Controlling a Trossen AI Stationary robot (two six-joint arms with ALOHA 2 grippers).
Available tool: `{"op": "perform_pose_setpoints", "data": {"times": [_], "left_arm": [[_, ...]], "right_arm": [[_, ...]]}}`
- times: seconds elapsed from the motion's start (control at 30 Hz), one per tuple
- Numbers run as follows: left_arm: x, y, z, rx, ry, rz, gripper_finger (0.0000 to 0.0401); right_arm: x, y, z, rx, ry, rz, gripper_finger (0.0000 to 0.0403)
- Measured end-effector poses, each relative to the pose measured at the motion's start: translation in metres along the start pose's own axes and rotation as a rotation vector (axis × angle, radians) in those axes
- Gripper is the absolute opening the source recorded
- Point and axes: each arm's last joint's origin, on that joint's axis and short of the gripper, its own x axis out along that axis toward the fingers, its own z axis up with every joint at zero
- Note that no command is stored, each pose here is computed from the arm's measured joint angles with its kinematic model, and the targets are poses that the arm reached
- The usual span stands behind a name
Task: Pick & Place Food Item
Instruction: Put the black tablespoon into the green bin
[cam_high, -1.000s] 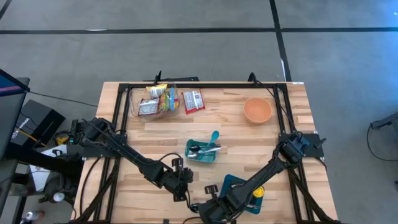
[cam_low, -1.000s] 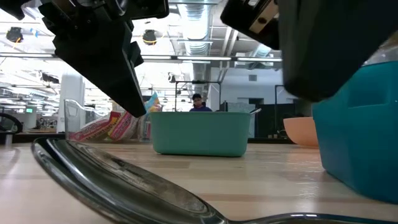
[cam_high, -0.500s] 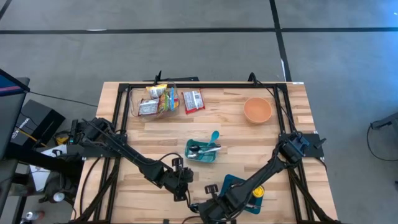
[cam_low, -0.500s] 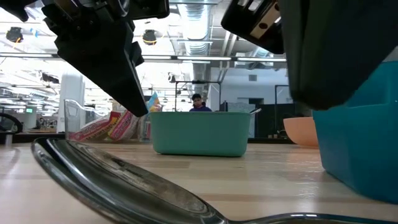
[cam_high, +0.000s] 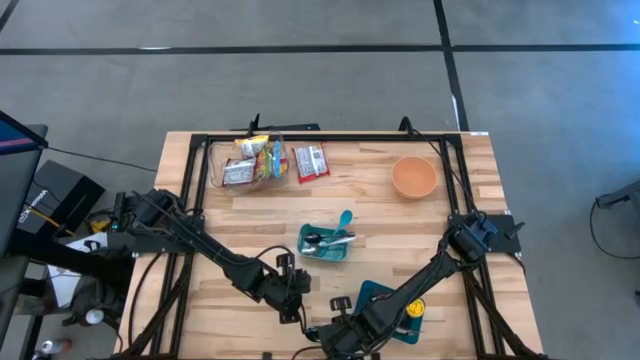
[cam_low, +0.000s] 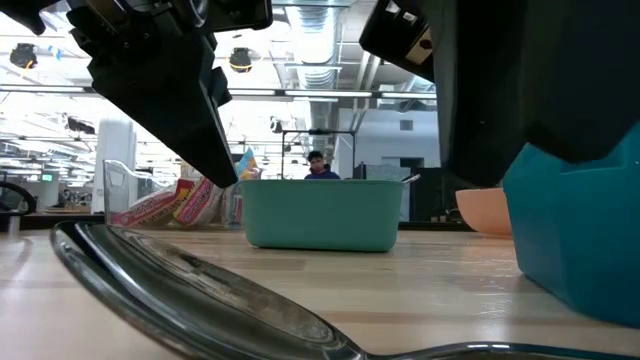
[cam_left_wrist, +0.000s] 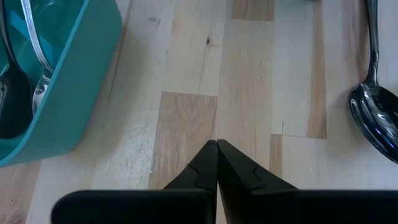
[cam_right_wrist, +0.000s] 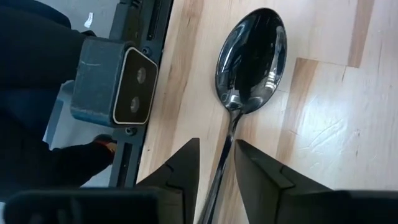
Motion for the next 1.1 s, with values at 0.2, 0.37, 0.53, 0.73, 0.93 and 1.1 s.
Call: {"op": "perform_pose_setpoints", "data": {"times": [0.2,0.37,0.53,0.73,0.93,1.1], "left_arm": [[0.000,0.000,0.000,0.000,0.000,-0.001,0.0000],[0.000,0.000,0.000,-0.001,0.000,-0.001,0.0000],[0.000,0.000,0.000,-0.001,0.000,-0.002,0.0000],[0.000,0.000,0.000,-0.001,-0.001,-0.002,0.0000],[0.000,0.000,0.000,-0.001,-0.001,-0.002,0.0000],[0.000,0.000,0.000,-0.001,-0.001,-0.002,0.0000]], "right_arm": [[0.007,0.000,-0.001,0.001,0.007,-0.006,0.0091],[0.027,-0.001,-0.009,-0.001,0.068,-0.017,0.0092],[0.029,-0.001,-0.010,0.014,0.076,-0.013,0.0091],[0.029,0.000,-0.011,0.017,0.079,-0.016,0.0091],[0.029,-0.002,-0.013,0.016,0.093,-0.053,0.0091],[0.029,-0.002,-0.015,0.023,0.111,-0.063,0.0091]]}}
